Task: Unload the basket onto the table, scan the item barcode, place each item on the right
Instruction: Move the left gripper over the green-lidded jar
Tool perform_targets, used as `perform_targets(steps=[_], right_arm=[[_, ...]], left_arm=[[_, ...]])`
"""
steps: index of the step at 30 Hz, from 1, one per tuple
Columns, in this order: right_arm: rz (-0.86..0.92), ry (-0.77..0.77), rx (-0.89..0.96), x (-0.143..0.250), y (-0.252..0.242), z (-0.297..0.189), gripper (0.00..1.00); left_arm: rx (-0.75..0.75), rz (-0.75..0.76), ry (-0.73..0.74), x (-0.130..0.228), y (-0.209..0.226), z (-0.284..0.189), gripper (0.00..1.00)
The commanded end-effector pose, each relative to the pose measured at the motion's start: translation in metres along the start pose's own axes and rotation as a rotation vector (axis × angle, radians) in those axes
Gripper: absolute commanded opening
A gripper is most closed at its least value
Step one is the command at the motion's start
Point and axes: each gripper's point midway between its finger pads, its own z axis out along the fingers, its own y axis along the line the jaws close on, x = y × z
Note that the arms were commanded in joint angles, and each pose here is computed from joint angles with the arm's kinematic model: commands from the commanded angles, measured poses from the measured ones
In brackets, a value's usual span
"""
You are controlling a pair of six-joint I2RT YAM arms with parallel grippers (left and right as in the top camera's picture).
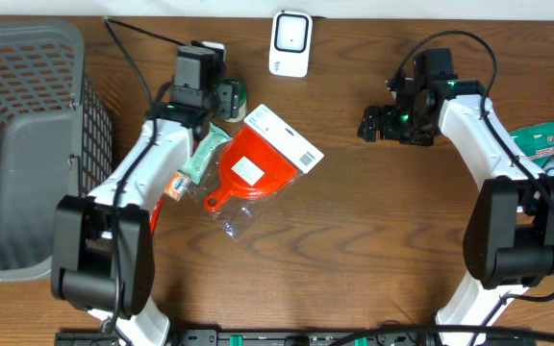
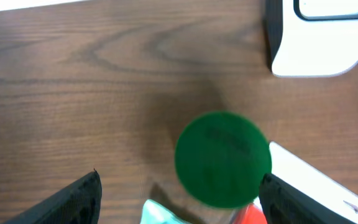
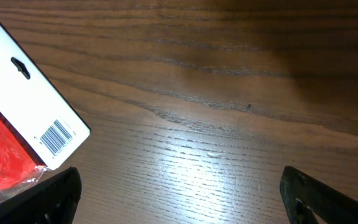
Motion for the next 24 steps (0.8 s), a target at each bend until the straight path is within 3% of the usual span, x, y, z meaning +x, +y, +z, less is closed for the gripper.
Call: perform_targets(steps=[1,6,16,24], right_arm=[[-0.001,-0.043,0.007,-0.009,0.003,-0.015,0.99],[-0.001,-0.044,0.009,-0.009,0.003,-0.015,0.99],[-0.001,-0.043,0.009,-0.009,0.003,-0.015,0.99],[0.000,-0.041,0.009,-0.008,0.003,-0.015,0.99]], left_arm=[[-0.083,-0.147,0.018,0.012,0.011,0.014,0.81],[-0.057,-0.184,0.049,0.017,0.001,0.029,0.81],[0.026,-0.166,0.018,-0.013,-0.029,0.047,0.81],[0.023,-0.161,0.070,0.003,-0.030,0.055,0.81]])
